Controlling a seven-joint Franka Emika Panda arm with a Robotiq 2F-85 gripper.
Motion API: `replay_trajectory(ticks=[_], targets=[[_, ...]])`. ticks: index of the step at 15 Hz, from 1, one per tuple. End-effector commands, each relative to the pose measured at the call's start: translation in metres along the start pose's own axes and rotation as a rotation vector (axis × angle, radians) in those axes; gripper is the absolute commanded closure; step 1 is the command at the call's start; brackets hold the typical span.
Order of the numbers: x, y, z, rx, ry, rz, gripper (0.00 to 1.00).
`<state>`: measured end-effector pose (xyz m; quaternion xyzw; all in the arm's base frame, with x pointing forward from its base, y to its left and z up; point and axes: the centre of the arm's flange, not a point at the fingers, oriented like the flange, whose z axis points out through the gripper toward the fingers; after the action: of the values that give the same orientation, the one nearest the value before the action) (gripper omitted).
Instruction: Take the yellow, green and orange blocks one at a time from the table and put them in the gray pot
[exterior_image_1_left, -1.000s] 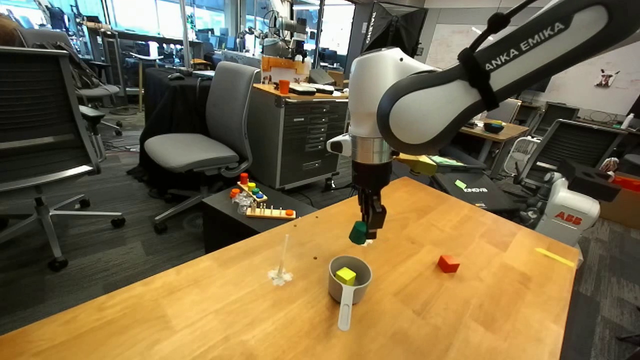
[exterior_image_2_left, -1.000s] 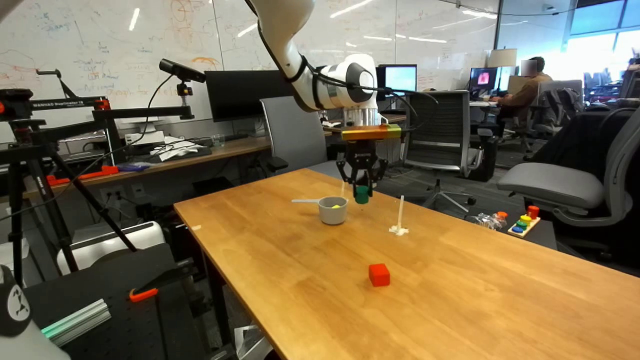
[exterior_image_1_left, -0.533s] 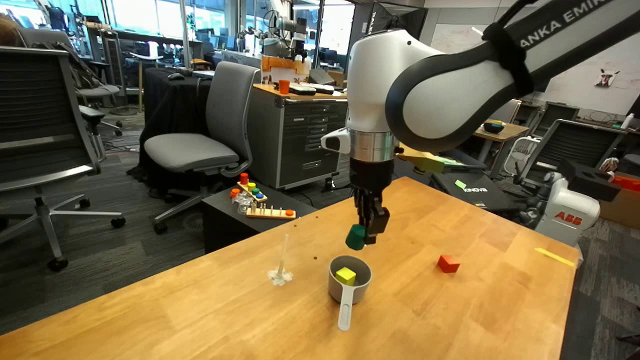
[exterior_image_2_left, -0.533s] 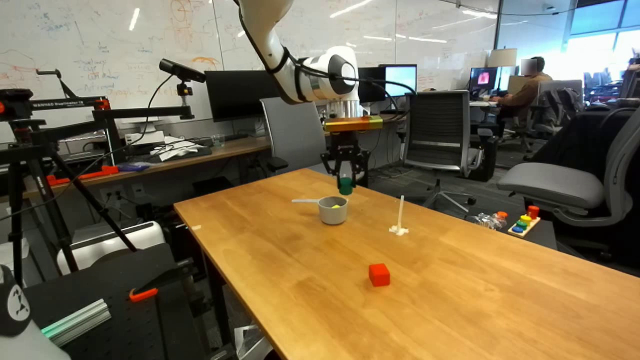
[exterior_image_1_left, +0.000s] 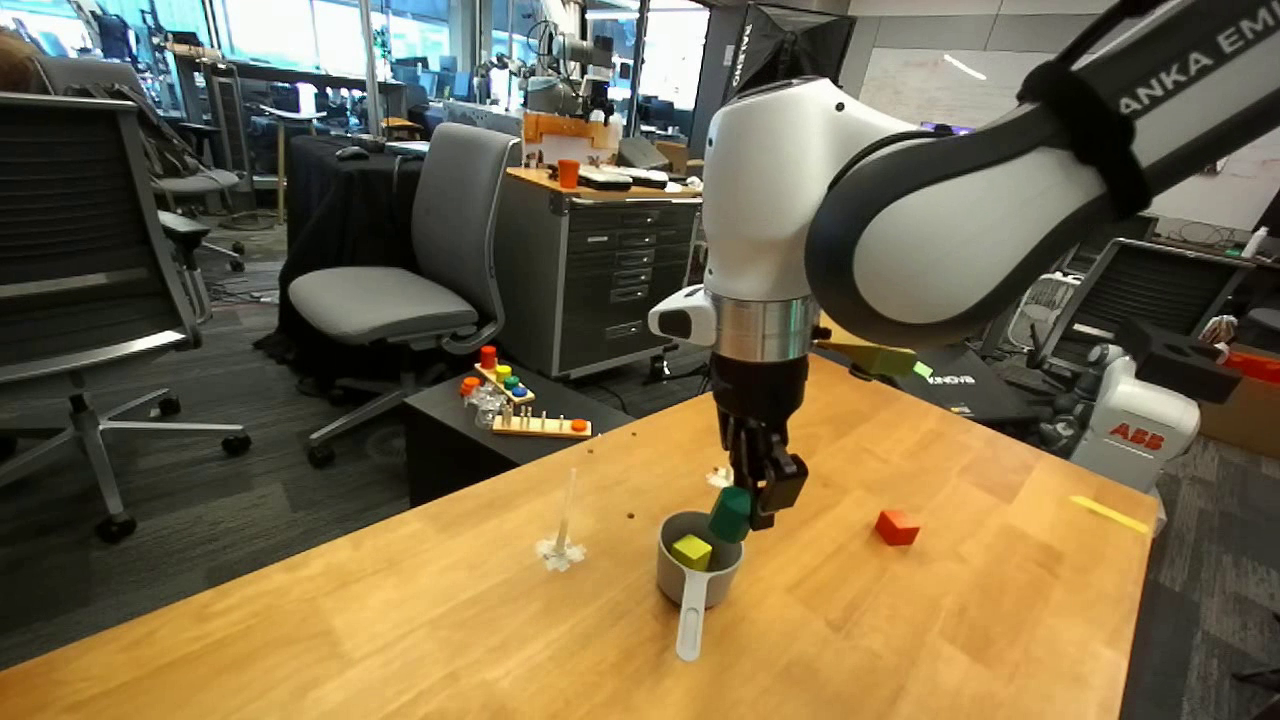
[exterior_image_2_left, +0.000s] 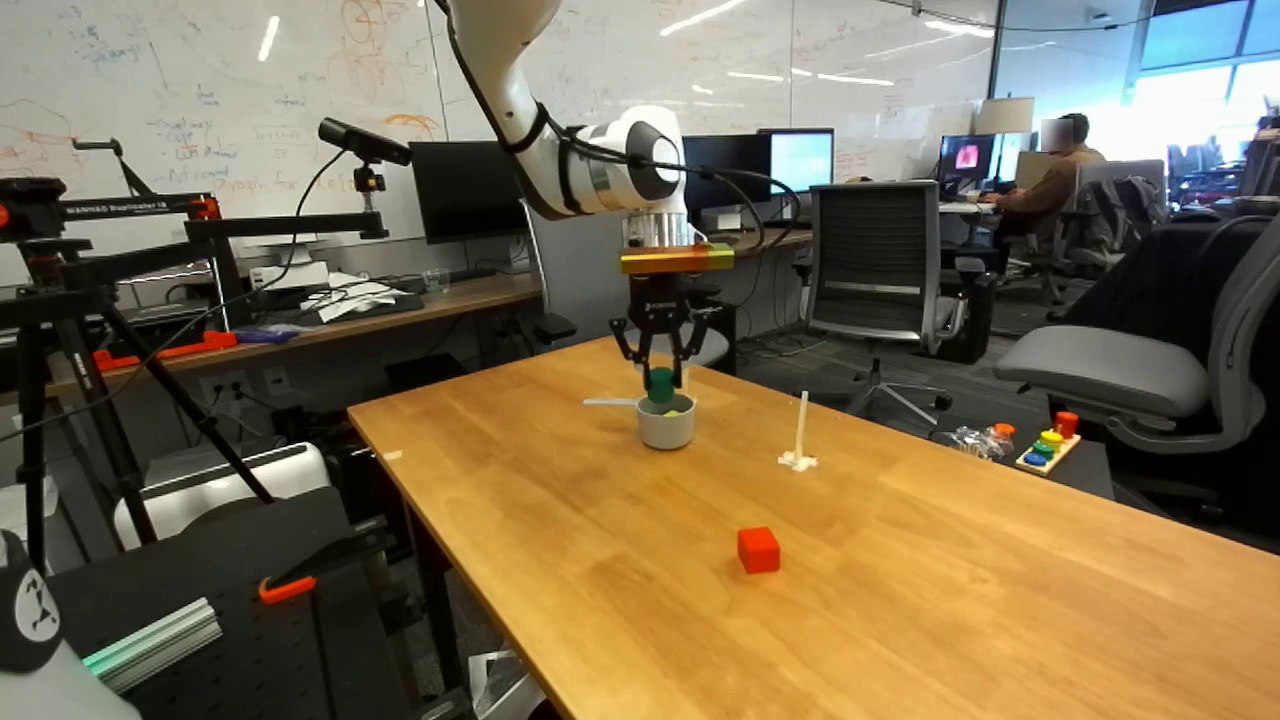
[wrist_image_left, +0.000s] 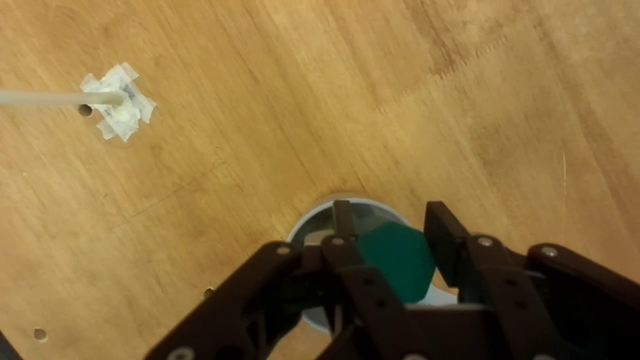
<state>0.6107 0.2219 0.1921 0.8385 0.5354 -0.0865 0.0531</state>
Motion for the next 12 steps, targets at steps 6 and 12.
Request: replay_trajectory(ticks=[6, 12], targets=[[-0.004, -0.016, -0.001, -0.043, 0.004, -0.061, 0.84], [0.010, -0.016, -0.007, -0.050, 0.013, -0.066, 0.84]])
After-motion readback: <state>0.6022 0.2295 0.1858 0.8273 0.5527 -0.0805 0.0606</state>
